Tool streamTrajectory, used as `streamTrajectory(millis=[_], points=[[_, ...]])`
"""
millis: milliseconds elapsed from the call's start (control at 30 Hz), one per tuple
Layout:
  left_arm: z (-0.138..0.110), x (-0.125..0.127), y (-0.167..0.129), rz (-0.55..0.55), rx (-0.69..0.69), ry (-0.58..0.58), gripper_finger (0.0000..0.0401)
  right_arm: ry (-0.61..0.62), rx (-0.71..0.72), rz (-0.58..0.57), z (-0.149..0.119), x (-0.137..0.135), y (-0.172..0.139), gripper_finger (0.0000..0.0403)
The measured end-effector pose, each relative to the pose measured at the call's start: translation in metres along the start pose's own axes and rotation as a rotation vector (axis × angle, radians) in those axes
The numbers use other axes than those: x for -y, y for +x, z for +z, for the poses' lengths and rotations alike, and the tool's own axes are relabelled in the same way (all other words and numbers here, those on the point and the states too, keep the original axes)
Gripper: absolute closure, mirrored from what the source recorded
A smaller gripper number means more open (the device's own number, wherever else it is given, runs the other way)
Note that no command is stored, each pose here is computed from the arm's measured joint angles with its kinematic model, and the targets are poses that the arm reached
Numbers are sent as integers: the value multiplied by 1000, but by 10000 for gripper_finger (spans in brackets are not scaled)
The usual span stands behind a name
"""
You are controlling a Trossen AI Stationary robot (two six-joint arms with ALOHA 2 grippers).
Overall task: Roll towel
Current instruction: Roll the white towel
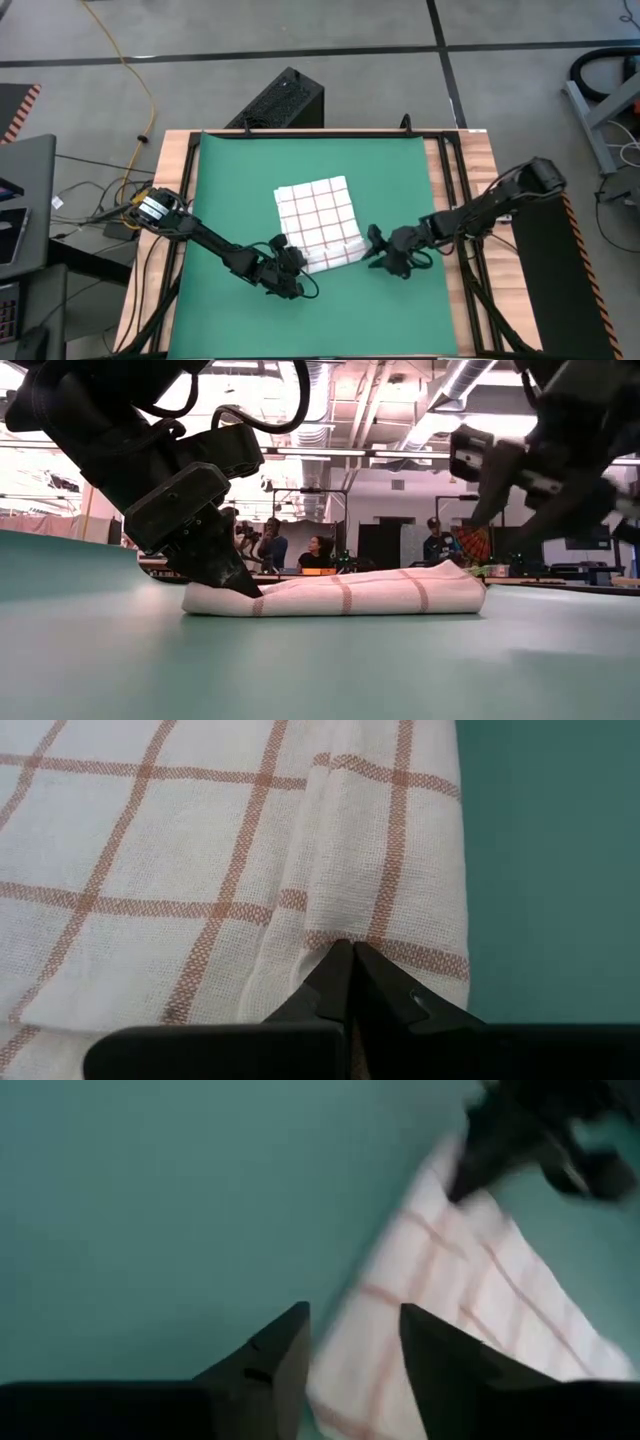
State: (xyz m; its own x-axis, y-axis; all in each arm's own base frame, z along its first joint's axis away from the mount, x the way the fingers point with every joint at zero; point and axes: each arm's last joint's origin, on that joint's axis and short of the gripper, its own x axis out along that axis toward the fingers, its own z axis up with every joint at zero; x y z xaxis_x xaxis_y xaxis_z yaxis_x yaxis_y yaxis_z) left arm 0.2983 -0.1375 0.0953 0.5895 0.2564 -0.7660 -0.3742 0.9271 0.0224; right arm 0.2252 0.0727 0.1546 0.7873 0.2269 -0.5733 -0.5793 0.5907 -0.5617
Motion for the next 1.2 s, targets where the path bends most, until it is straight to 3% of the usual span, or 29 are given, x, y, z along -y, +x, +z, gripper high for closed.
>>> streamTrajectory(millis=[200,333,833,1000,1200], points=[[0,0,0,-1,2,-1,401,48,-54,-78,-7,6,5,156],[0,0,0,-1,2,-1,401,56,-56,-53,-8,6,5,139],[0,0,0,-1,2,5,401,144,-176,-9,-41,-2,40,138],[0,0,0,0,-5,20,401,261,-257,19,-51,-9,47,140],[0,0,0,0,-6,20,401,420,-291,7,-58,-11,50,193]])
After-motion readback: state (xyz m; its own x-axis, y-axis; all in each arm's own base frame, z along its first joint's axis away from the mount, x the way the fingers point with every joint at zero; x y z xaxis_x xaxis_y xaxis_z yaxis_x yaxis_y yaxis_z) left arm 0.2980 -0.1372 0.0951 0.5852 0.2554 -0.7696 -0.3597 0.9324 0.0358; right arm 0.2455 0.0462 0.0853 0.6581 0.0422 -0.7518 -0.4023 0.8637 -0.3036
